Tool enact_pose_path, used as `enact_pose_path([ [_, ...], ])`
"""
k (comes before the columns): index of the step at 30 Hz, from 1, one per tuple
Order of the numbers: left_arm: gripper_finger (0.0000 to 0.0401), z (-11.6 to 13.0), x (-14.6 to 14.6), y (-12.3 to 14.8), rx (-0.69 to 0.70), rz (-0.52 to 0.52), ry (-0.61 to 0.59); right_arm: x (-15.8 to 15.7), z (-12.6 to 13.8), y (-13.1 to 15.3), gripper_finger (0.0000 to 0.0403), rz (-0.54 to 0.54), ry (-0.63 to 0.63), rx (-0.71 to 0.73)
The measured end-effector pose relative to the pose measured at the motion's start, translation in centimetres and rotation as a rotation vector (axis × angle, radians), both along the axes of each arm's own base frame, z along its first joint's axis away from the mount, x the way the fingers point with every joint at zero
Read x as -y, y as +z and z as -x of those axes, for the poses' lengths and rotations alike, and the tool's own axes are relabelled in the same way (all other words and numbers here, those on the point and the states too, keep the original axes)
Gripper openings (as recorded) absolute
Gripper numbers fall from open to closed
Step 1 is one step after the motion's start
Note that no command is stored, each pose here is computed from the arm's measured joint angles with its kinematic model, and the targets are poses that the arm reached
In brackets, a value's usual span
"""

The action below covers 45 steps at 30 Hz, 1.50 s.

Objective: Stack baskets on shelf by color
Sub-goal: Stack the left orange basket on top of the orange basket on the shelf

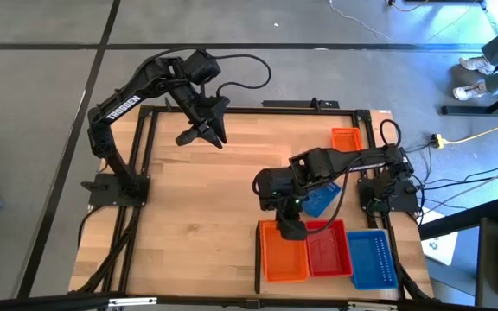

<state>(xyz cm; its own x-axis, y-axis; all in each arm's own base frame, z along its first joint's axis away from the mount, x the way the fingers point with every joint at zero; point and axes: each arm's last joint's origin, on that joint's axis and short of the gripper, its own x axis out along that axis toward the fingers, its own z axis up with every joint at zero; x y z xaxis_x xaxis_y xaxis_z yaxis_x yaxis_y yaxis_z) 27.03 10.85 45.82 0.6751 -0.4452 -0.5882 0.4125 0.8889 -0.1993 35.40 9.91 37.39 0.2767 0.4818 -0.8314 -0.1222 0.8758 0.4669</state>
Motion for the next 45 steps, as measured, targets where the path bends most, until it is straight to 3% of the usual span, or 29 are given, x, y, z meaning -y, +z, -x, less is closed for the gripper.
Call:
enact_pose_path([
  [8,0.0089,0.00,0.00,0.00,-0.002,0.002,0.002,0.16,0.05,-0.06,0.0072,0.049,0.080,0.045],
  [18,0.0089,0.00,-0.01,-0.01,-0.002,0.002,0.003,0.06,0.08,-0.02,0.0041,0.015,0.090,0.037],
  [37,0.0089,-0.01,0.01,-0.01,-0.003,0.003,0.003,0.15,-0.06,0.04,0.0057,0.011,0.110,0.061],
  [45,0.0089,-0.01,0.01,-0.01,-0.003,0.003,0.003,0.17,-0.11,0.06,0.0009,0.009,0.111,0.065],
])
